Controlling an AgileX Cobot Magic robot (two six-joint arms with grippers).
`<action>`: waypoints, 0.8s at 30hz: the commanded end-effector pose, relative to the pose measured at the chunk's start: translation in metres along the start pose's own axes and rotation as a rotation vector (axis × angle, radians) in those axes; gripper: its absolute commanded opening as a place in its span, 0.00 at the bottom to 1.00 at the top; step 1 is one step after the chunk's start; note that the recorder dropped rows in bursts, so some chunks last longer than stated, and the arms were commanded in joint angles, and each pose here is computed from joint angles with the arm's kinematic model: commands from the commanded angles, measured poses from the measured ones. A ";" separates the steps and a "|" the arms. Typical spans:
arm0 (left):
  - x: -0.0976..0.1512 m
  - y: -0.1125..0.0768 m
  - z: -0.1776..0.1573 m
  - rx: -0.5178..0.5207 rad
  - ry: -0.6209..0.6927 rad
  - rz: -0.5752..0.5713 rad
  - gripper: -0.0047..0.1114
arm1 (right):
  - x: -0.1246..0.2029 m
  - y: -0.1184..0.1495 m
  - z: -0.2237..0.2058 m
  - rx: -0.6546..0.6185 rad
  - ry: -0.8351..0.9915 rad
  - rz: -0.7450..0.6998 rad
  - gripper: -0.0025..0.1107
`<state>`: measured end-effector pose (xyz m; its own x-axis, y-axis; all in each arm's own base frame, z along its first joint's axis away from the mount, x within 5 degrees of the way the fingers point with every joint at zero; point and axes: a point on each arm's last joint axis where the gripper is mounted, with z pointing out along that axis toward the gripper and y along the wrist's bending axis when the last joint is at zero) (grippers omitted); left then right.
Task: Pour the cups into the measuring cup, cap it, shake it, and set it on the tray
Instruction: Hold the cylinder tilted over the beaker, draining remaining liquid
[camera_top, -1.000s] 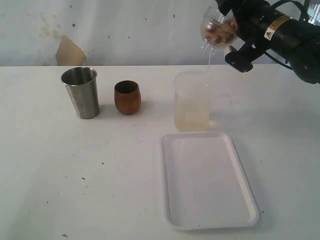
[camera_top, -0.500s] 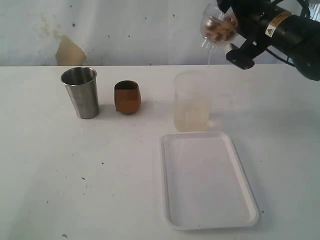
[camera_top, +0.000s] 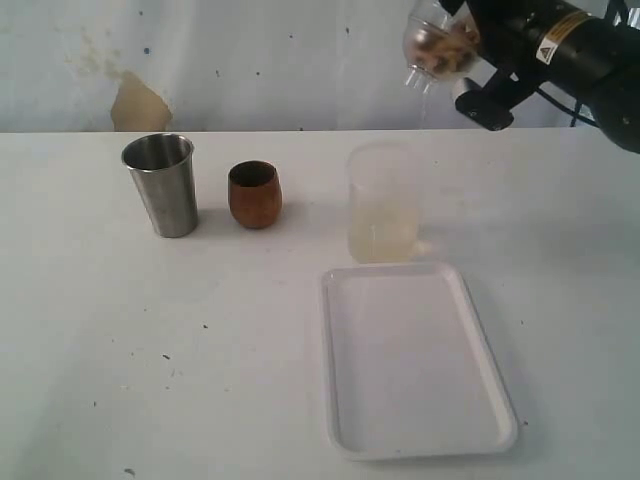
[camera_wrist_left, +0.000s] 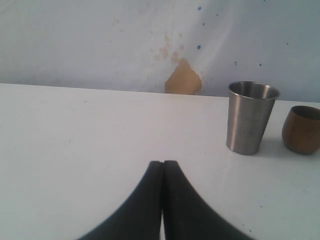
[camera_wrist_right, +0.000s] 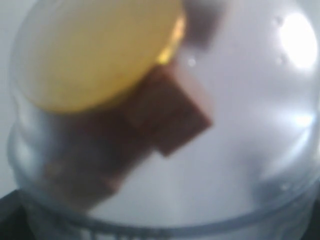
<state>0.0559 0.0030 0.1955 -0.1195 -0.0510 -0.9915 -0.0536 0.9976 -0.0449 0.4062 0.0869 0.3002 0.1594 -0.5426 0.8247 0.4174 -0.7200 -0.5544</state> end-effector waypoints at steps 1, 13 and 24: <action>0.001 0.000 0.000 0.001 -0.009 0.002 0.04 | 0.008 -0.017 -0.001 0.054 0.033 -0.021 0.02; 0.001 0.000 0.000 0.001 -0.009 0.002 0.04 | -0.012 -0.001 -0.002 -0.044 -0.057 -0.008 0.02; 0.001 0.000 0.000 0.001 -0.009 0.002 0.04 | -0.009 0.000 0.003 -0.041 -0.021 0.042 0.02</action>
<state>0.0559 0.0030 0.1955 -0.1195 -0.0510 -0.9915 -0.0536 0.9976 -0.0449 0.4098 0.0925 0.2840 0.2197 -0.5594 0.7992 0.3456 -0.7215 -0.6000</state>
